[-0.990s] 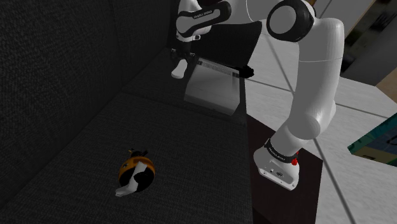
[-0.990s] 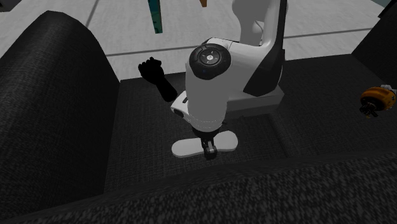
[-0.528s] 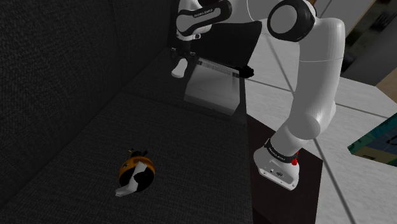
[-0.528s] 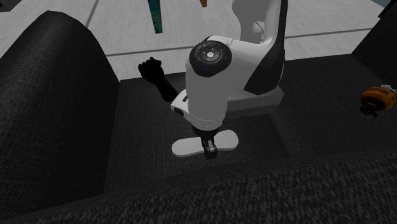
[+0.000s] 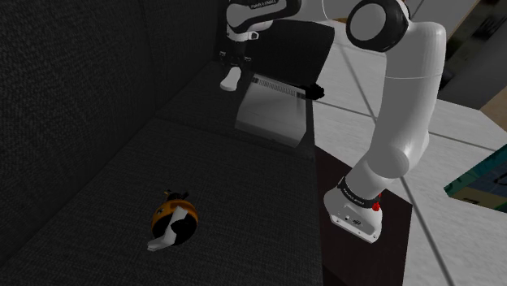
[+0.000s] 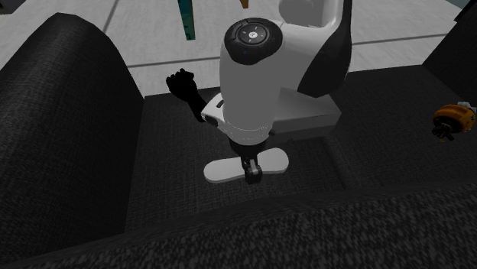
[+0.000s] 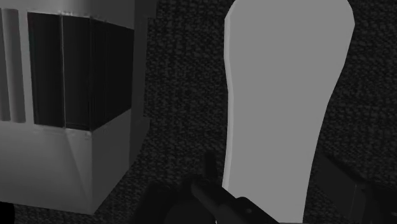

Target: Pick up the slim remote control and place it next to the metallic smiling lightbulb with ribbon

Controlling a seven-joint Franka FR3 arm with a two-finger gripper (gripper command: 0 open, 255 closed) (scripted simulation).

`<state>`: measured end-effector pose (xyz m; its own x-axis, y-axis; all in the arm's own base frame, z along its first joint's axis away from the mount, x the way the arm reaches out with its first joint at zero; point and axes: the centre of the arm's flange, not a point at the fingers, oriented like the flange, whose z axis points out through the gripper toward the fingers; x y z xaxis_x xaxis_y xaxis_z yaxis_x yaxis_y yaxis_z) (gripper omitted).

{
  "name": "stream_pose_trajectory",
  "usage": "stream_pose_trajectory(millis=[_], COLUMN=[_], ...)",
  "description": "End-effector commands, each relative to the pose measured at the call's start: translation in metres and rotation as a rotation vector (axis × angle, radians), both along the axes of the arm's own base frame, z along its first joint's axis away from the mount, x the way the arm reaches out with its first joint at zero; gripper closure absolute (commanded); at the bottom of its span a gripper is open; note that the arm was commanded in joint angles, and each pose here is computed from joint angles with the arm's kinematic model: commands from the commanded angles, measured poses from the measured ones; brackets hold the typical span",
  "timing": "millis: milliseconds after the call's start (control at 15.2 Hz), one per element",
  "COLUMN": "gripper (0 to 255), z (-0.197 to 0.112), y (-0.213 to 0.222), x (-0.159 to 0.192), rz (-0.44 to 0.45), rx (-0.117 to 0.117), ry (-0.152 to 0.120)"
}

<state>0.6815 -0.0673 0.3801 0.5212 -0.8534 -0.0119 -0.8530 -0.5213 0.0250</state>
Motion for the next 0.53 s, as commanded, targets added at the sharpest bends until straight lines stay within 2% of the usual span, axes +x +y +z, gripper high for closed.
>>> stream_pose_trajectory(millis=[0,462], gripper=[255,255], z=[0.011,0.048], y=[0.001,0.001], x=[0.000,0.000], rz=[0.000,0.000], rx=[0.000,0.000], ry=[0.000,0.000])
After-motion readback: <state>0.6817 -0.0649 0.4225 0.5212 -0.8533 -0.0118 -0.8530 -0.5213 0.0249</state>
